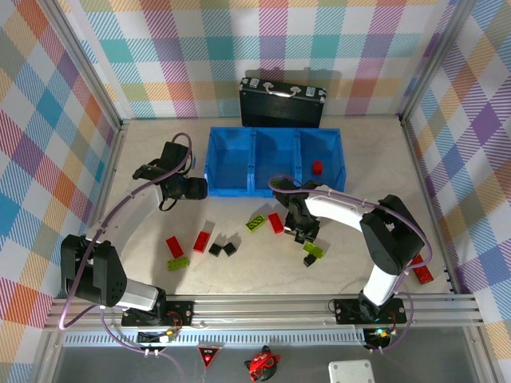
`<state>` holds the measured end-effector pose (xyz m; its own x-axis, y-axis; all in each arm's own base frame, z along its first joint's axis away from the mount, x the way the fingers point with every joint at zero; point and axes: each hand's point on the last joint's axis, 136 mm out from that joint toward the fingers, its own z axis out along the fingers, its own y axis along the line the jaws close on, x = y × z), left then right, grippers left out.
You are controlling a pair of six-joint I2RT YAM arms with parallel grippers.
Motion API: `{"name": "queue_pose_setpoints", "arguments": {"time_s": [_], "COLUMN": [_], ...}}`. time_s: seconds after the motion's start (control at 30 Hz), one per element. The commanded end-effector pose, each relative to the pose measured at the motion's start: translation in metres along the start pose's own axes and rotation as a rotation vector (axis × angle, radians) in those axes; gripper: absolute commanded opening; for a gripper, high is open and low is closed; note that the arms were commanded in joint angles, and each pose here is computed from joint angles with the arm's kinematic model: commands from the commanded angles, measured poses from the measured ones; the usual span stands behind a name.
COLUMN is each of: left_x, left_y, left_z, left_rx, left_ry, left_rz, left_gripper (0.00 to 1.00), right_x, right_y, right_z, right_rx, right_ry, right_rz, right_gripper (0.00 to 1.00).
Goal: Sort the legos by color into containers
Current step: Pick up the lego from the center of the table.
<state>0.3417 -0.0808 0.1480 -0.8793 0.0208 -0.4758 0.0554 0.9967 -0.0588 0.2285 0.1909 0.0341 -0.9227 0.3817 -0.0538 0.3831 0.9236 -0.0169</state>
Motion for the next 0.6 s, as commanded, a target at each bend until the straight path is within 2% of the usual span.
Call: {"name": "queue_pose_setpoints", "arguments": {"time_s": [0.0, 0.57], "left_x": [0.000, -0.002], "left_y": [0.006, 0.008], "left_z": [0.002, -0.003], "left_rx": [-0.009, -0.006], "left_ry": [0.021, 0.007], "left_rz": [-0.011, -0.020], "left_gripper": [0.71, 0.70], "right_x": [0.004, 0.003], "right_y": [0.002, 0.024], "right_z": [-0.001, -0.022], "right_rx": [0.015, -0.032], "right_ry": [0.018, 0.004], "right_rz": [-0.018, -0.073], "right_gripper": [0.44, 0.37]}}
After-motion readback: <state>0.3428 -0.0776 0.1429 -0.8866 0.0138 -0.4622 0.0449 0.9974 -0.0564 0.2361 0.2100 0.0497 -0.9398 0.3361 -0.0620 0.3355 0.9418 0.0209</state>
